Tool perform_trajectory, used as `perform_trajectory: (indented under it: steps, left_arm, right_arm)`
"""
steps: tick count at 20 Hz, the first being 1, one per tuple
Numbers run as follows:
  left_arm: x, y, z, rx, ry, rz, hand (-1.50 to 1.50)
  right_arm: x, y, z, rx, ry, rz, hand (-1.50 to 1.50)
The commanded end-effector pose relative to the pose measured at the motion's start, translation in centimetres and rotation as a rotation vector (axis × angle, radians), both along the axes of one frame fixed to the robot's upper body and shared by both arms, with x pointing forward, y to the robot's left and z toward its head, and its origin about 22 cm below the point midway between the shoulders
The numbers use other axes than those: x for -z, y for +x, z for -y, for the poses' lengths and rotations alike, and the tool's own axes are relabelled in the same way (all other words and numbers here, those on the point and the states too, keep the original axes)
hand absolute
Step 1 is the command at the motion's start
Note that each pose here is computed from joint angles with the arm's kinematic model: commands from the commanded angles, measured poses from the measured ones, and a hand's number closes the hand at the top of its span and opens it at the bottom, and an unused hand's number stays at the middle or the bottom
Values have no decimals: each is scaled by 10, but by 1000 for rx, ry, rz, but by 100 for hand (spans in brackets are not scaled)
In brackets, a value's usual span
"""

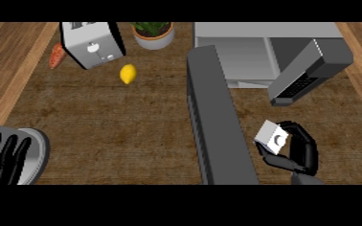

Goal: Pick up the milk, place it into the microwave and close the microwave

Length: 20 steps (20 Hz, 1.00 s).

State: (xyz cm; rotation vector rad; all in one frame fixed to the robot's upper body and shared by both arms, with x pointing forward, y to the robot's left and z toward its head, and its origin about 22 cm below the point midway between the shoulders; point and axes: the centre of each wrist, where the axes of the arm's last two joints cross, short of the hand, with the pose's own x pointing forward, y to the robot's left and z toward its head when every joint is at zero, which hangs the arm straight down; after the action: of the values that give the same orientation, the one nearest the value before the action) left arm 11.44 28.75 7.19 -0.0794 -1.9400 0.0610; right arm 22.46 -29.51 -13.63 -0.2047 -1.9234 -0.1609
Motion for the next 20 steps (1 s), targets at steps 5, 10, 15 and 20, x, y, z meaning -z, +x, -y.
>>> perform_trajectory:
  steps: [5,10,15,20]
  left_arm:
    - [0,-5,-12,42,-13,-3,-150]
    - [-5,3,-11,8,-11,3,-150]
    - [-5,-11,-4,7,-37,0,-150]
    - [5,18,-1,9,-30,2,-150]
  right_arm:
    - [-37,46,55,-283,-2,60,150]
    - [-46,53,37,-411,52,77,150]
    - [-77,55,11,-450,57,113,150]
    - [-114,94,-11,-381,-50,118,150]
